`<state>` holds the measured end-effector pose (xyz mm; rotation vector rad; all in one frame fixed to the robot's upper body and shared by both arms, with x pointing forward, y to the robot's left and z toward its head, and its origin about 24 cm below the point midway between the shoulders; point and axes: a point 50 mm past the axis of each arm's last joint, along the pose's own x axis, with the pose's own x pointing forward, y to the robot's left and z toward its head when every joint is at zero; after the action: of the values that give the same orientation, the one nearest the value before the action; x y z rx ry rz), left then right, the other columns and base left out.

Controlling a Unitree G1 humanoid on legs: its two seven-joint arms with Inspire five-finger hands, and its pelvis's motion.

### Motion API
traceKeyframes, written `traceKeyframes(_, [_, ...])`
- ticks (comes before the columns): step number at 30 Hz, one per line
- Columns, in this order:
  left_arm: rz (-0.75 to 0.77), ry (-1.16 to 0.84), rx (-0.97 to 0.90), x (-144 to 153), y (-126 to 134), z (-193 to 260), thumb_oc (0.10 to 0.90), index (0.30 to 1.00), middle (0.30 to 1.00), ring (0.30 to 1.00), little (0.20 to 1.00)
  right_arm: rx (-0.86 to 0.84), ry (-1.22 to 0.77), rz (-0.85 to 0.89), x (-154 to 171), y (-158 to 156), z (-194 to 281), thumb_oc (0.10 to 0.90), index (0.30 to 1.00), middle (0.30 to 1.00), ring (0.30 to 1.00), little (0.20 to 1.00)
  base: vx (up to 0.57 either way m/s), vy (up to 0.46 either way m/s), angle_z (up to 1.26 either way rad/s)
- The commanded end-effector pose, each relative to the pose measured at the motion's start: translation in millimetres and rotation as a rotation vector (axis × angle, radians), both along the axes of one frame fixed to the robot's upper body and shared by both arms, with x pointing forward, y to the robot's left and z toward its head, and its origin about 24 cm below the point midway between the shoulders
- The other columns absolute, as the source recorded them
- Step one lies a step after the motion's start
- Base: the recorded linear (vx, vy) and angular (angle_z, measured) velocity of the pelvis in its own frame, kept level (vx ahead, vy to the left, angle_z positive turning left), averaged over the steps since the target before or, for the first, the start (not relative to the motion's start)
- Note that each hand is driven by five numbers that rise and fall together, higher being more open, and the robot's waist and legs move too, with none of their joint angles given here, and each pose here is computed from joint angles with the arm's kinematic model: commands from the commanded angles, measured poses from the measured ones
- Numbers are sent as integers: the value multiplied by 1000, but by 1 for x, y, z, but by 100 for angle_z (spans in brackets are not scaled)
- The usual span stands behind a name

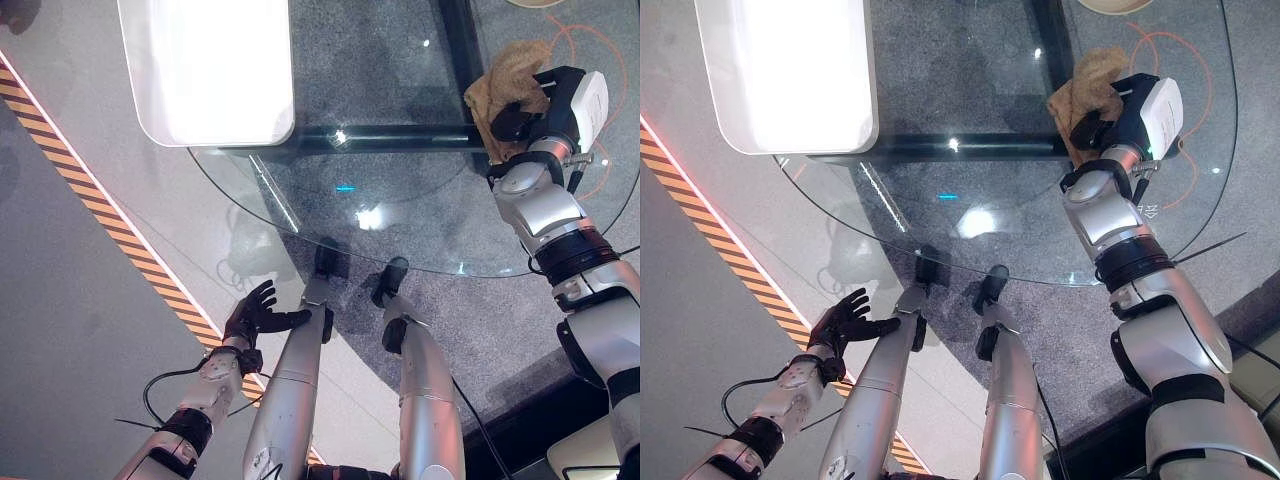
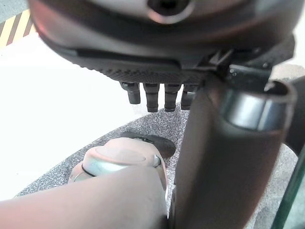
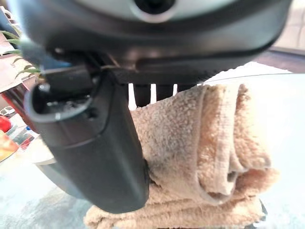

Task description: Wipe the table with a cloth and put it in the basket.

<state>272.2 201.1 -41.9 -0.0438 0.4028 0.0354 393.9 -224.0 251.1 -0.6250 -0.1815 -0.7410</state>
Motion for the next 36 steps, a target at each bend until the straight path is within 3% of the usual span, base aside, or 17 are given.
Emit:
traceKeyframes(1, [-34, 146, 38, -41, -6, -35, 800, 900, 900, 900, 900, 12, -22, 340, 2, 70, 7, 100, 300, 300, 300, 200, 0, 0, 0])
traceKeyframes(7, [-25, 149, 59, -39, -4, -34, 800, 900, 900, 900, 900, 162, 37, 633, 1, 102, -1, 100, 300, 300, 300, 200, 1, -16, 0])
traceKeyframes(8, [-22, 154, 61, -38, -3, -33, 800, 900, 900, 900, 900, 273, 99, 829, -5, 125, -10, 100, 300, 300, 300, 200, 18, -12, 3])
traceKeyframes(14, [-28, 156, 61, -37, -2, -32, 800, 900, 900, 900, 900, 309, 198, 1034, -14, 149, -32, 100, 300, 300, 300, 200, 6, -3, 3])
traceKeyframes(26, [-50, 152, 71, -36, -6, -31, 800, 900, 900, 900, 900, 177, 346, 1164, -21, 176, -49, 100, 300, 300, 300, 200, 11, -10, 7])
traceKeyframes(36, [-57, 158, 74, -34, -6, -31, 800, 900, 900, 900, 900, 153, 367, 1147, -22, 182, -54, 100, 300, 300, 300, 200, 1, -1, 1])
